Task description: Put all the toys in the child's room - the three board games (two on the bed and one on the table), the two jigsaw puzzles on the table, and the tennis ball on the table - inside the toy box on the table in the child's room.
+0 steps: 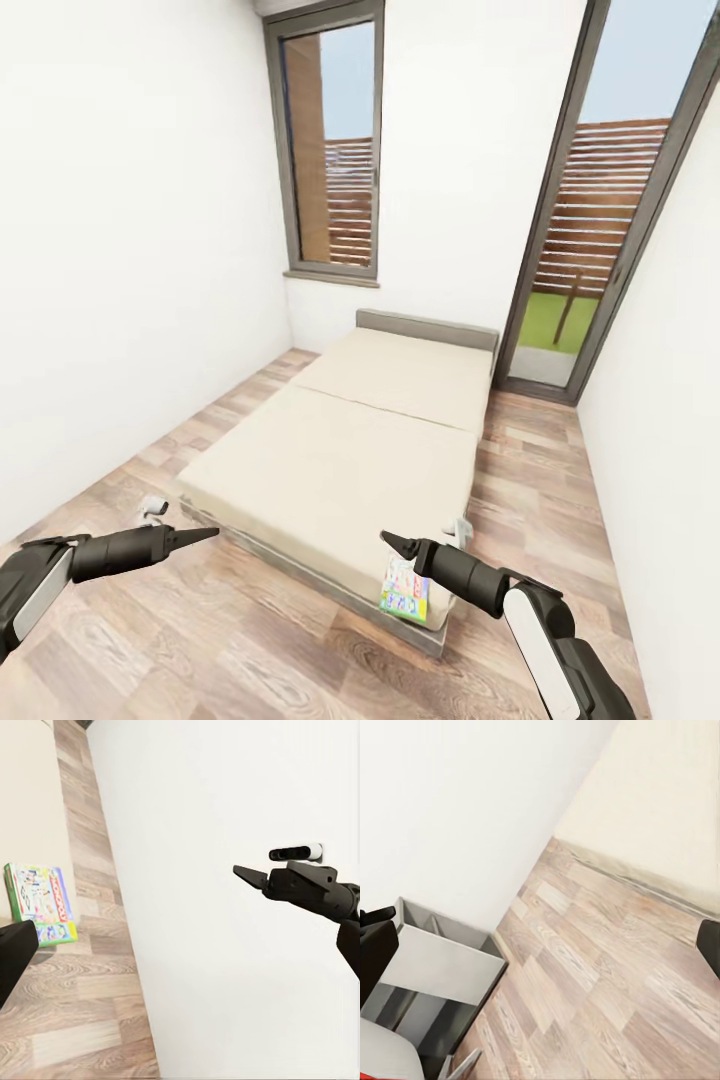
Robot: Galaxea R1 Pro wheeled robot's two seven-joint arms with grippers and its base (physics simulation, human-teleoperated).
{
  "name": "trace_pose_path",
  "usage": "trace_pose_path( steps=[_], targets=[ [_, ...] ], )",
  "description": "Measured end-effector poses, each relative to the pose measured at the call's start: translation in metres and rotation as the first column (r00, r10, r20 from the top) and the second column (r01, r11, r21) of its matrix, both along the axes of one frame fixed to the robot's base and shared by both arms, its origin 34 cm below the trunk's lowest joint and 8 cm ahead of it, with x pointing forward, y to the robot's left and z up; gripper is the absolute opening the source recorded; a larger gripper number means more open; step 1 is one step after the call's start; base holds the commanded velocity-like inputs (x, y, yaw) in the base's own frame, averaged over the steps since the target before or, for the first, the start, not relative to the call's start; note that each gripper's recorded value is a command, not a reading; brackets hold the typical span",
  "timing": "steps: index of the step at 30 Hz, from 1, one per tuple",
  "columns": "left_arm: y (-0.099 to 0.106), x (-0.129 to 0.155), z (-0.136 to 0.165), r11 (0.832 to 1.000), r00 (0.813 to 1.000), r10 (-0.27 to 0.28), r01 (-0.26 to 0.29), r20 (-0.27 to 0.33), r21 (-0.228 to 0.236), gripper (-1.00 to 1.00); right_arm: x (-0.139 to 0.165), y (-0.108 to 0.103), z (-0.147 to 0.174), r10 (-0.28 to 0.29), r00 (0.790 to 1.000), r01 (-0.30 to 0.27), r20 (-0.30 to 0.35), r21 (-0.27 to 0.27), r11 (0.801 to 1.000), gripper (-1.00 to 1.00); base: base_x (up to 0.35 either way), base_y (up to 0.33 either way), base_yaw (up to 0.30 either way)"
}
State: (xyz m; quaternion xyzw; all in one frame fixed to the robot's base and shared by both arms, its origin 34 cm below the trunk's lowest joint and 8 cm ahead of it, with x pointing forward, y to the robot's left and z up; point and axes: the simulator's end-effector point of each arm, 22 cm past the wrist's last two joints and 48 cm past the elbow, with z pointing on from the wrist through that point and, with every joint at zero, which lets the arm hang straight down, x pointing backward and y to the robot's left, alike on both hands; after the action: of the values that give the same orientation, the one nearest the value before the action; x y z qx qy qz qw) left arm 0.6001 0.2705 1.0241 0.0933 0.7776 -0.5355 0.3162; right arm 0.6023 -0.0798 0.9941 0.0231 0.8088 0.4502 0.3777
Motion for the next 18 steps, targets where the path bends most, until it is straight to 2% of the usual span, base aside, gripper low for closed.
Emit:
trace_pose_path(
  steps=[9,18],
  targets=[
    [0.0000,-0.0001,0.0022,1.000,1.000,0.000,0.000,0.006,0.000,1.00,0.0000,0.0000,0.0021,0.000,1.000,0.000,0.004,0.000,1.000,1.00,0.000,0.223,-0.280],
    [0.0000,-0.0002,0.0044,1.000,1.000,-0.001,0.001,0.013,0.000,1.00,0.0001,0.0000,0.0042,0.000,1.000,0.000,0.008,0.000,1.000,1.00,0.000,0.055,-0.280]
  ],
)
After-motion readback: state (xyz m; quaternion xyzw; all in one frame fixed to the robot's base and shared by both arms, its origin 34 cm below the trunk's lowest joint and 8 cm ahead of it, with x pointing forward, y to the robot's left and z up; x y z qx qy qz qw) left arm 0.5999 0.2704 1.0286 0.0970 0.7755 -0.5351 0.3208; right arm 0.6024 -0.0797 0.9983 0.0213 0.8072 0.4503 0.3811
